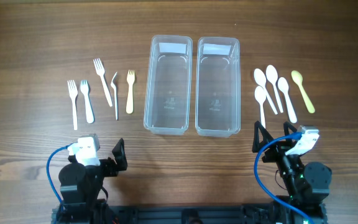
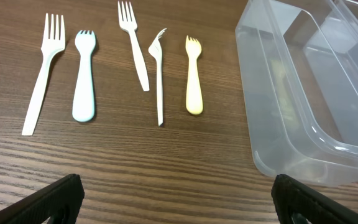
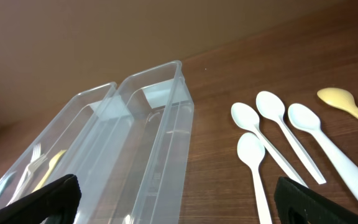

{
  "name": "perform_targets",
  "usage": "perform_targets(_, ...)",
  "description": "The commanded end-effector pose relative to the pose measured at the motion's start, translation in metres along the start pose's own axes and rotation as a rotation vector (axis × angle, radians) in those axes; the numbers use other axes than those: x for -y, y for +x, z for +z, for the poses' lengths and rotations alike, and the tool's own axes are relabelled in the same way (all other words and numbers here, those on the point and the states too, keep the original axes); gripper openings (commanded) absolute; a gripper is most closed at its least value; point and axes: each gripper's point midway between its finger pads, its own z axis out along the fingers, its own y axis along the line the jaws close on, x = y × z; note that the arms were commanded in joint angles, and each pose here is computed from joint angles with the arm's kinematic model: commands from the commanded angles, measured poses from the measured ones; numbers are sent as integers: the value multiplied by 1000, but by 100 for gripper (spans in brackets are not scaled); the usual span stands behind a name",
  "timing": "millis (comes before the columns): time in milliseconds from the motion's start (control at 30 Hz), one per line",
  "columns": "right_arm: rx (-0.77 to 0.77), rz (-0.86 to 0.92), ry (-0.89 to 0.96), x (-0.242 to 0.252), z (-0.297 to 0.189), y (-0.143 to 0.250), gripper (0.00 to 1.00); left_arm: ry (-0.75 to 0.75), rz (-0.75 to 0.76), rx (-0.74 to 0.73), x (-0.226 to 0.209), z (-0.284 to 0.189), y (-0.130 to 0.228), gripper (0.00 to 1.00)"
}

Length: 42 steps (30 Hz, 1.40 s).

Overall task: Pack container
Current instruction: 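Raise both arms from rest toward the cutlery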

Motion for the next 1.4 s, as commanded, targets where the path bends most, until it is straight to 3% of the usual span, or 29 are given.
perform_targets(0,1,10,-6,-1,0,0,100,20,12,-3,3,1,2,100)
perform_targets(600,14,10,18,3,0,-3,100,21,13,1,3,1,1,100)
perform_targets(833,4,103,-6,-1,0,-1,100,120,52,230,25,-7,-55,100)
perform_targets(967,-50,144,-98,-20,-2,3,99,154,-99,282,29,-13,-71,100)
perform_targets(1067,-64,65,-104,-36,-10,-30,99,172,-251,257,31,-15,-76,100)
perform_targets(1133,-108,7,-68,-40,-8,-52,99,163,-255,236,33,-18,-88,100)
perform_targets(1367,-360,55,103,-36,15,-95,99,98,-276,61,34,-3,-104,100)
